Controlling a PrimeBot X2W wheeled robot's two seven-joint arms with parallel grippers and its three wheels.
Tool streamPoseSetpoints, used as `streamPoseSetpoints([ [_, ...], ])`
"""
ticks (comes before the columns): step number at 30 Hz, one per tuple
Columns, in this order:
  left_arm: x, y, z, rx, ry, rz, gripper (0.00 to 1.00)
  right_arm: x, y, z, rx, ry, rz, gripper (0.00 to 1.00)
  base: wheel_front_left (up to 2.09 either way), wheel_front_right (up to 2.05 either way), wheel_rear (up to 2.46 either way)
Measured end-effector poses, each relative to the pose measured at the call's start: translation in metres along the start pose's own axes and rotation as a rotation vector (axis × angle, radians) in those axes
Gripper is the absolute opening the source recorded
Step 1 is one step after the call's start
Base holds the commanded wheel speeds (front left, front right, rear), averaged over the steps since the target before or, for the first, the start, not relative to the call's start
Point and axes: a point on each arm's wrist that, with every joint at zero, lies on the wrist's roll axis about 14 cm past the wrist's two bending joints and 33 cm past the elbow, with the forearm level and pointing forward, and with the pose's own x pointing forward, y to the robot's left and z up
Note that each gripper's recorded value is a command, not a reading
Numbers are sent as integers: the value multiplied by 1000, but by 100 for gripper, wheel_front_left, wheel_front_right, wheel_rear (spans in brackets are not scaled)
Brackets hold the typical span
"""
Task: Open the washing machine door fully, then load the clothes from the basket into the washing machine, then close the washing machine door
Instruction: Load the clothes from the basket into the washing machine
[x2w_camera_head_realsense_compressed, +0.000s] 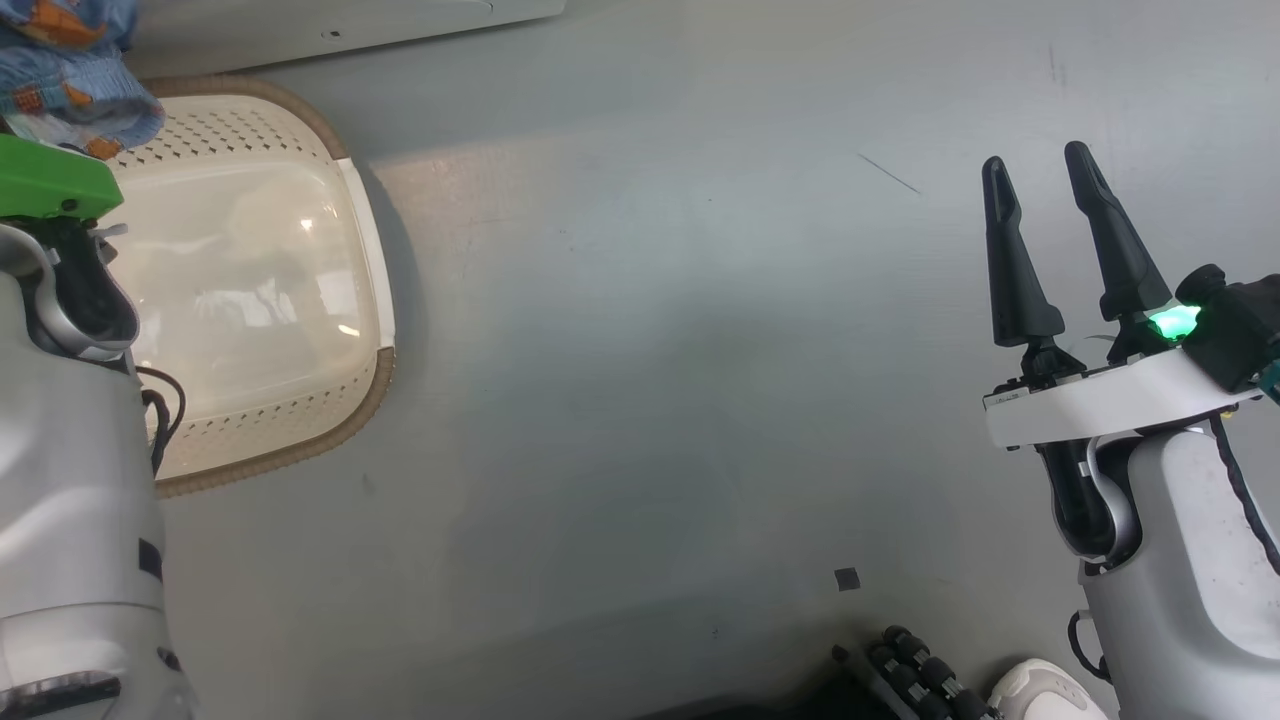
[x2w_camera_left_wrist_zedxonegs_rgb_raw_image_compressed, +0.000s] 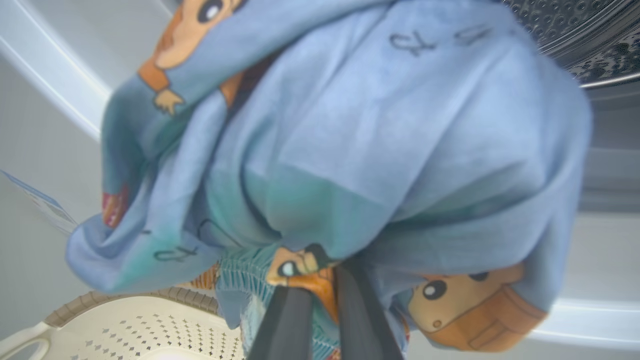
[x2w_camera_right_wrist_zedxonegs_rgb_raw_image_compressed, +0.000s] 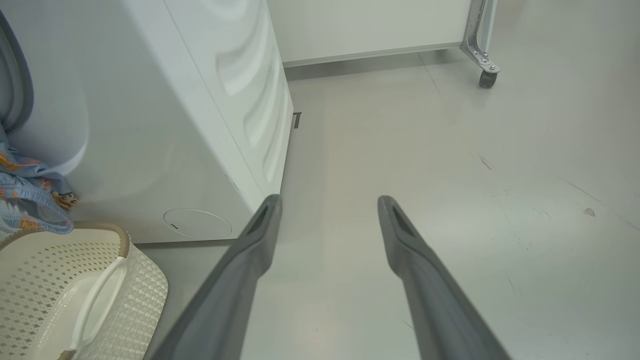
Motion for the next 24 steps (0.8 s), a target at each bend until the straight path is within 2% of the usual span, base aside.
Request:
streamPoseSetpoints([
  [11,-1,-47,58,35,-153,-119,0,-13,2,5,16,-3,-13,100,0,0,0],
  [24,7,-84,98,103,-232,-158,0,-28,5,12,26,-9,-16,100,0,0,0],
])
